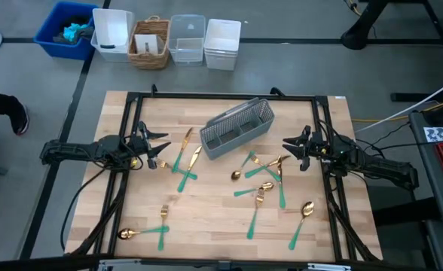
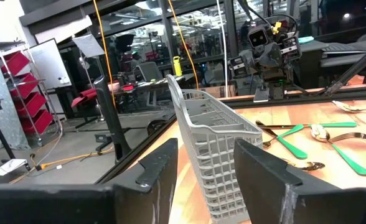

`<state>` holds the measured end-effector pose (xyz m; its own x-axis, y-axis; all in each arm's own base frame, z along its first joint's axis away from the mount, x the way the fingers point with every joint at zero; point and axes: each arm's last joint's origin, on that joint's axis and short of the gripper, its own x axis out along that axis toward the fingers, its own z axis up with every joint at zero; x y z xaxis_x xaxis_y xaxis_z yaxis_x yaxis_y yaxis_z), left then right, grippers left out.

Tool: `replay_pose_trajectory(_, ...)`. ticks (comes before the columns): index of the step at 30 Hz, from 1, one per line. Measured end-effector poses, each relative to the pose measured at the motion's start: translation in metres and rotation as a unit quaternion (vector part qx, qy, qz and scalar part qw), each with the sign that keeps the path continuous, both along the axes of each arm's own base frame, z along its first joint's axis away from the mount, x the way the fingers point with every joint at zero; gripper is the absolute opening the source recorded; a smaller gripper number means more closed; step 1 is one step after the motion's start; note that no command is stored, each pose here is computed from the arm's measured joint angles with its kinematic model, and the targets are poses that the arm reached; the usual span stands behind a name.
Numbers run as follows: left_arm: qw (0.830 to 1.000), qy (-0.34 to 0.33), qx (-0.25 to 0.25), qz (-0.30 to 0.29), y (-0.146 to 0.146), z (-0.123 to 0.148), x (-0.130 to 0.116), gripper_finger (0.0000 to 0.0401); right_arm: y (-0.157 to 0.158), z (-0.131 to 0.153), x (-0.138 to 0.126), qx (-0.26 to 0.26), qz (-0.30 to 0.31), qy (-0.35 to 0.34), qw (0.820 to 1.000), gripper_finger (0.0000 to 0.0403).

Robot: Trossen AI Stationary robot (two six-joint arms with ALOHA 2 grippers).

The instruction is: Sort silverware

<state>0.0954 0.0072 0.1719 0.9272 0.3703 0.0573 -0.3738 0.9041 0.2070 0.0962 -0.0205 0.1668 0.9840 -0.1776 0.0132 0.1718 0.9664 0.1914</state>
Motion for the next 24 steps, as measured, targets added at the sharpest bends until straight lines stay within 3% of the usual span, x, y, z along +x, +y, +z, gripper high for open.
replay_pose_trajectory(24, 0.999, 0.012, 0.03, 0.003, 0.0001, 0.0, 0.0, 0.0148, -0.0008, 0.0031, -0.0003, -0.024, -0.015, -0.011, 1.0, 0.012)
